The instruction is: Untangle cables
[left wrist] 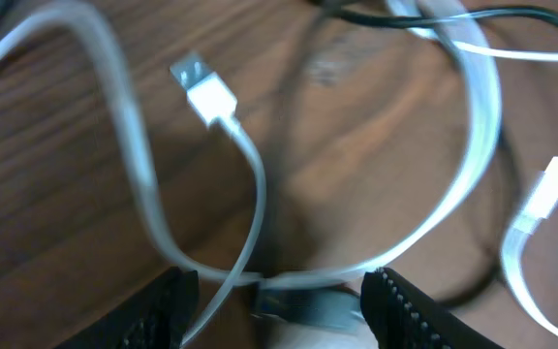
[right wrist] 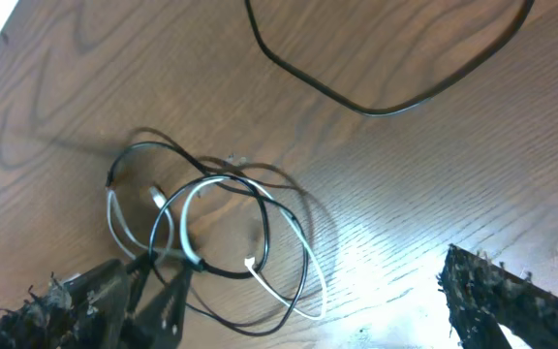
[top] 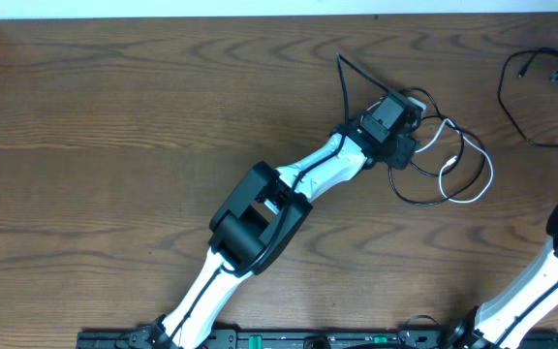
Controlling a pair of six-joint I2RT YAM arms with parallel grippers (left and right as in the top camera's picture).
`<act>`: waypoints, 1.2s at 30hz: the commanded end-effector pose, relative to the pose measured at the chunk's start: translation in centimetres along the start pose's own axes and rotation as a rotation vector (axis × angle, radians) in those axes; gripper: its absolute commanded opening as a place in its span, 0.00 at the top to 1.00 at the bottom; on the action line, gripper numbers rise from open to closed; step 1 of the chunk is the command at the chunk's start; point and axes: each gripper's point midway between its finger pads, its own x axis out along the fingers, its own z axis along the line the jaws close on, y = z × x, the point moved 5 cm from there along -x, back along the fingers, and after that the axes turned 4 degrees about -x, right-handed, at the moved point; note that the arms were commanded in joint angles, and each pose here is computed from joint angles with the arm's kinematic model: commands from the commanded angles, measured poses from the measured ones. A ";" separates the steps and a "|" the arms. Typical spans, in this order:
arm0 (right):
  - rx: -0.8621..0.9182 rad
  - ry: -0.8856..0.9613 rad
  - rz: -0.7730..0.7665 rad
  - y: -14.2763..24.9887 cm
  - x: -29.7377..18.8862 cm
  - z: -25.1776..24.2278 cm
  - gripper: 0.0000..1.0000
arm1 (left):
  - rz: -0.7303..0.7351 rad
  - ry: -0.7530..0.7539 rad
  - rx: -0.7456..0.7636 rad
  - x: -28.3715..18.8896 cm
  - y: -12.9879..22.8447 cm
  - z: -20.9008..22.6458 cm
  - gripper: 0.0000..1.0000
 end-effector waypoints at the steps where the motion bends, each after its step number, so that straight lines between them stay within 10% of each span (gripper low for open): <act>1: -0.036 0.001 0.003 0.1 0.1 0.7 0.01 | -0.017 -0.082 -0.028 0.9 0.2 1.5 0.40; 14: -0.091 -0.011 0.015 0.6 0.7 2.8 0.01 | 0.145 -0.809 -0.058 -3.8 4.7 11.2 0.49; 20: -0.133 -0.021 0.031 1.0 1.9 4.5 0.01 | 0.270 -0.899 -0.132 -7.6 5.9 13.8 0.54; 31: -0.227 -0.036 0.116 3.2 5.9 8.4 0.01 | 0.189 -0.641 -0.317 -19.3 0.0 15.3 0.55; 36: -0.278 -0.046 0.137 4.3 6.6 10.4 0.01 | 0.110 -0.372 -0.208 -24.1 -2.7 11.2 0.73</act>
